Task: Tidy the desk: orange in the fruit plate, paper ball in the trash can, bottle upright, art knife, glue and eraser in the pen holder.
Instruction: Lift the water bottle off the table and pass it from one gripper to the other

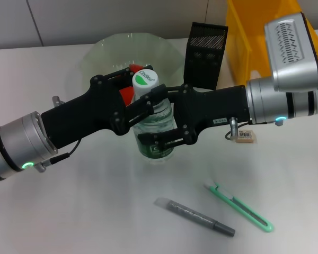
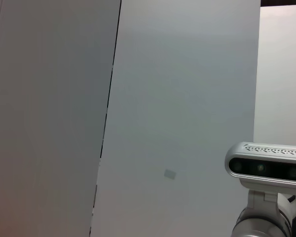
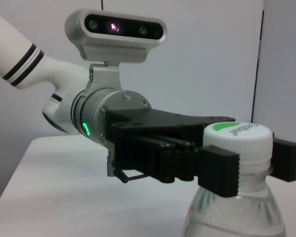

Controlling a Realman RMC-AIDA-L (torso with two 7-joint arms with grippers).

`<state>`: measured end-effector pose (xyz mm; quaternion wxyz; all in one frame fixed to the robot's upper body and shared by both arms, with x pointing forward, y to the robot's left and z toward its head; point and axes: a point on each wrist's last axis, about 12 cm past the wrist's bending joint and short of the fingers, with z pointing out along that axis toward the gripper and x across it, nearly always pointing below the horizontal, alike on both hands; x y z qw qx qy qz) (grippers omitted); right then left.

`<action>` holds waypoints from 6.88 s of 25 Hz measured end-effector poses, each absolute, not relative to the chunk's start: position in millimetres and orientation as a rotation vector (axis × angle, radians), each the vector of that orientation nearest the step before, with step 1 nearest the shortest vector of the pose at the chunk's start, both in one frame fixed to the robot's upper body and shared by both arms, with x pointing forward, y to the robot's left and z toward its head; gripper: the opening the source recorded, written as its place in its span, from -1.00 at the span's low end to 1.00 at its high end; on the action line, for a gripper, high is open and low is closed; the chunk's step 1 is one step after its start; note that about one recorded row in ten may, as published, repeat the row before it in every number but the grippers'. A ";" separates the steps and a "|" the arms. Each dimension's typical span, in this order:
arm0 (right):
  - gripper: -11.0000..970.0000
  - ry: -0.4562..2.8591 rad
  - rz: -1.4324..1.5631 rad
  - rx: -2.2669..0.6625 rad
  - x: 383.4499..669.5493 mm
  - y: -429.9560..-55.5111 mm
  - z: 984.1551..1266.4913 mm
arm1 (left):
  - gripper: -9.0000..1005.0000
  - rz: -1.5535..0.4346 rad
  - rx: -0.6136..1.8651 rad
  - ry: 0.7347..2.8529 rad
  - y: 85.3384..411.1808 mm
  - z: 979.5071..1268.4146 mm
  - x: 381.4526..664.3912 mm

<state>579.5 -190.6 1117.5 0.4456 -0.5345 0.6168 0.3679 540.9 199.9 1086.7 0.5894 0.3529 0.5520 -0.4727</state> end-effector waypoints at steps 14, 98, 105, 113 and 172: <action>0.56 1.544 0.923 -1.286 581.2 -191.7 1120.3 | -0.13 -1.095 0.840 1.292 199.1 1090.6 546.3; 0.48 1.505 0.937 -1.239 579.8 -197.9 1138.9 | -0.12 -1.095 0.841 1.290 197.9 1091.6 547.6; 0.48 1.506 0.943 -1.238 580.0 -197.8 1141.3 | -0.12 -1.099 0.840 1.292 198.1 1092.1 547.9; 0.46 1.539 0.970 -1.226 580.7 -198.1 1146.0 | -0.12 -1.105 0.870 1.287 200.3 1096.3 549.2; 0.42 1.616 0.879 -1.374 571.5 -196.1 1164.7 | -0.12 -1.140 0.945 1.307 197.0 1103.1 552.2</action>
